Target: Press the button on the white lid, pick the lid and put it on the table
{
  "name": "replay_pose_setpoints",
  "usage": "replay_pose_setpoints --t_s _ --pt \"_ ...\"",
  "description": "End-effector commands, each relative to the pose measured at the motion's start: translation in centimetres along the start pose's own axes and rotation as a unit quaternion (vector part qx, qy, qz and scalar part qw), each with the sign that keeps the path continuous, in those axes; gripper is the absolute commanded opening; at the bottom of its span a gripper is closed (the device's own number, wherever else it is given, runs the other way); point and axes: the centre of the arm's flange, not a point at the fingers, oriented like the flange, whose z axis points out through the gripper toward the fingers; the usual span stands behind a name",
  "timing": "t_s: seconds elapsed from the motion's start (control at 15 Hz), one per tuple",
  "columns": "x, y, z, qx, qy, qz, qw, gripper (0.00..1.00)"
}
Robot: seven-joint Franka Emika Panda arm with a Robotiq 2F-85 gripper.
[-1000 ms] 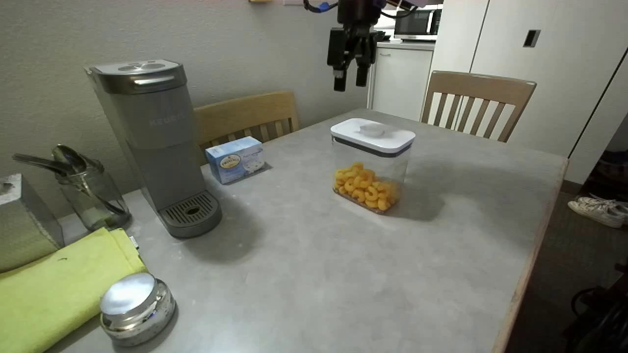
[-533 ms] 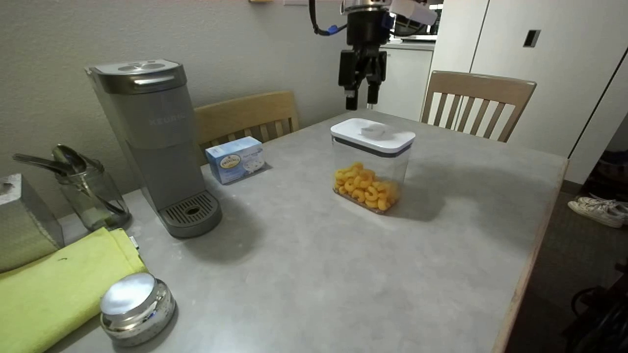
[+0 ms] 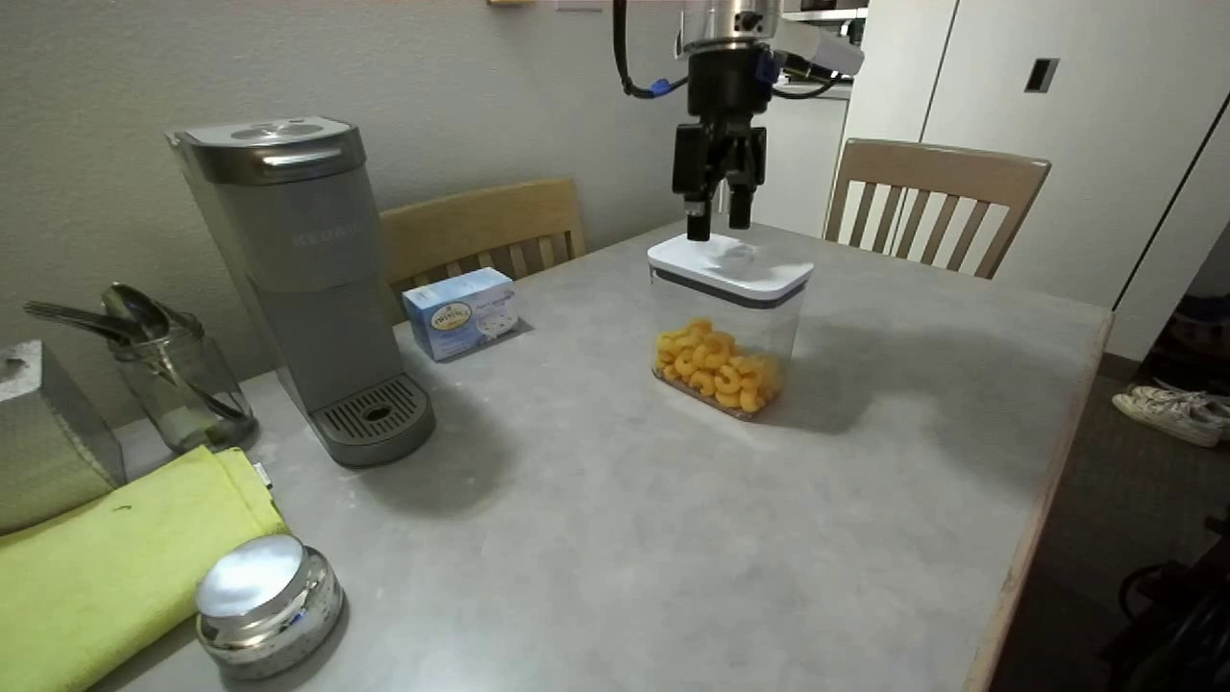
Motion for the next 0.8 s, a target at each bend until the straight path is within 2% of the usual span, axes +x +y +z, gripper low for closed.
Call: replay_pose_setpoints --t_s 0.0,0.73 --pt "0.0 0.0 0.0 0.000 0.000 0.000 1.0000 1.00" --pt "0.1 0.5 2.3 0.000 -0.018 0.000 0.9998 1.00"
